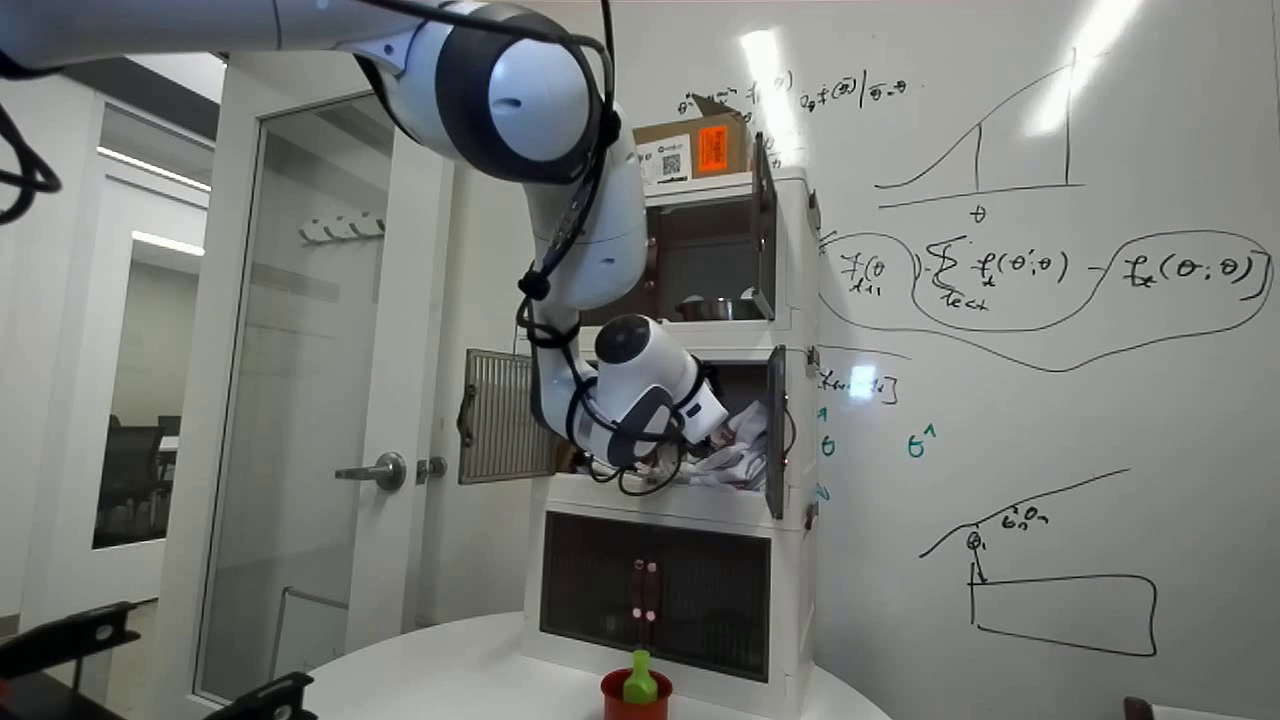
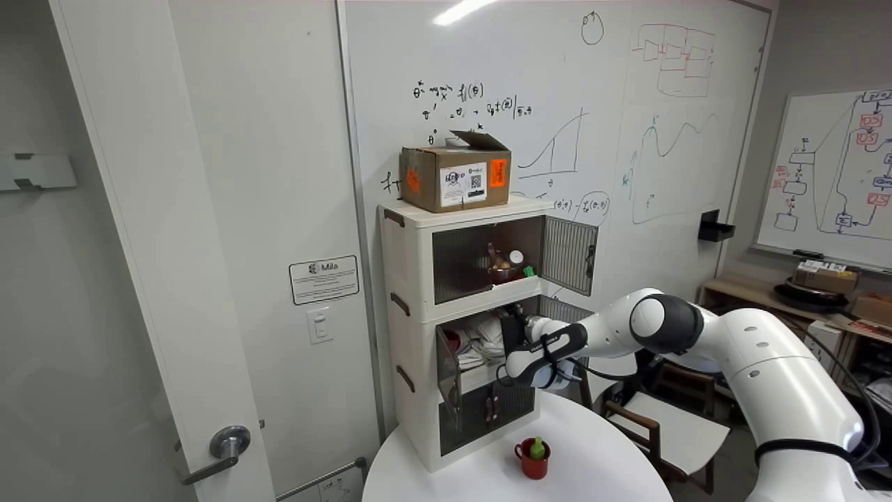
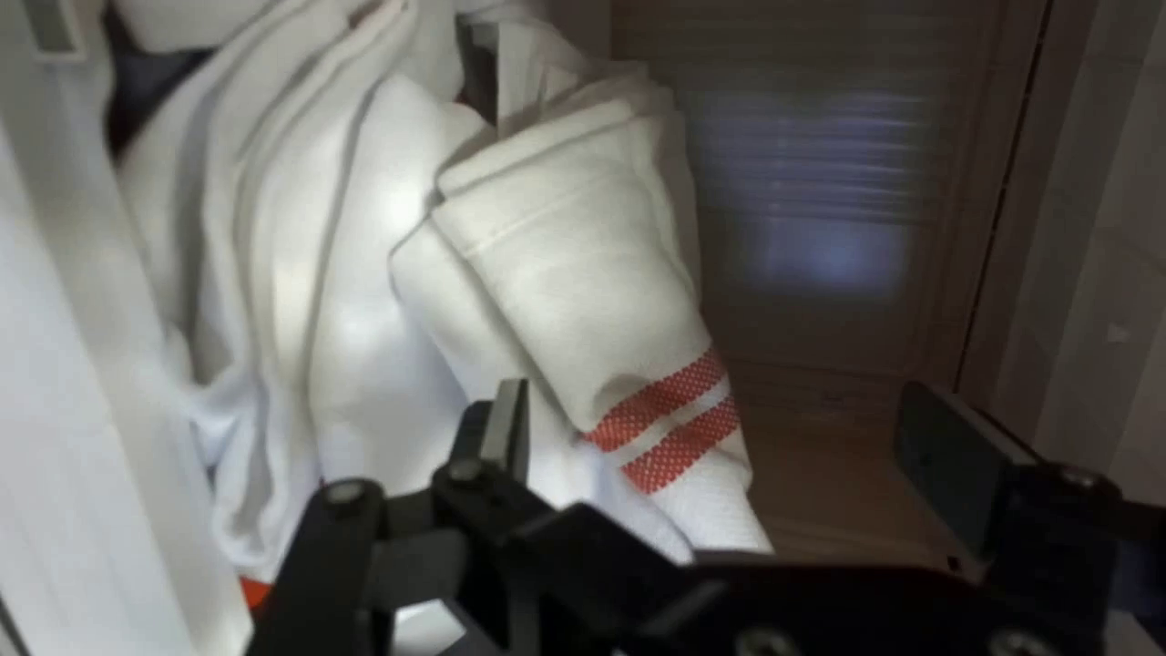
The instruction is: Put the towel in the middle cabinet
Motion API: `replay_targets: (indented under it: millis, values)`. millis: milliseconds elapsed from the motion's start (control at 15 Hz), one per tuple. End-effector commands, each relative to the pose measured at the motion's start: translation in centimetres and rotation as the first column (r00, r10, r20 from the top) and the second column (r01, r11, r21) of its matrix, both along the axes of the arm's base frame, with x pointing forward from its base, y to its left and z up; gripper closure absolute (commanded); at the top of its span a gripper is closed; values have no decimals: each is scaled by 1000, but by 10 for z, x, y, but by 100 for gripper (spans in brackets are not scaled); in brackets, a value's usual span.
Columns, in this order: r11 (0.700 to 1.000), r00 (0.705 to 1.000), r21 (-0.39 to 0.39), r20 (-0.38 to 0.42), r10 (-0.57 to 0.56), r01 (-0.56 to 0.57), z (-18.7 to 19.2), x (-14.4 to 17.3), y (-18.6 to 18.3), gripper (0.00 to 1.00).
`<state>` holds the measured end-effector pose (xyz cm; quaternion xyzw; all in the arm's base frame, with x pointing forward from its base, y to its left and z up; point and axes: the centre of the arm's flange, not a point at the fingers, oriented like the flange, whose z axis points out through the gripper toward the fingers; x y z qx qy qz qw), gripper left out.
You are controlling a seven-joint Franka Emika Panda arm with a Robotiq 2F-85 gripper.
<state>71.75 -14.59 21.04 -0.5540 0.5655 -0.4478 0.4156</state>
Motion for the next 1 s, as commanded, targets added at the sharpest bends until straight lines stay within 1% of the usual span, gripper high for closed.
replay_targets:
  millis: [0, 333, 400, 467, 667, 800, 933]
  values:
    - [995, 999, -90, -34, 36, -39, 19, -40, -3, 0]
    - [973, 999, -230, -24, 33, -38, 48, -86, -6, 0]
    - [968, 996, -237, -55, 67, -78, 55, -94, -6, 0]
    - [962, 989, -242, -103, 106, -129, 61, -100, -4, 0]
    - [941, 955, -229, -223, 197, -248, 72, -109, 7, 0]
    - [921, 916, -219, -317, 245, -322, 75, -111, 13, 0]
    - [897, 871, -246, -427, 241, -369, 78, -111, 16, 0]
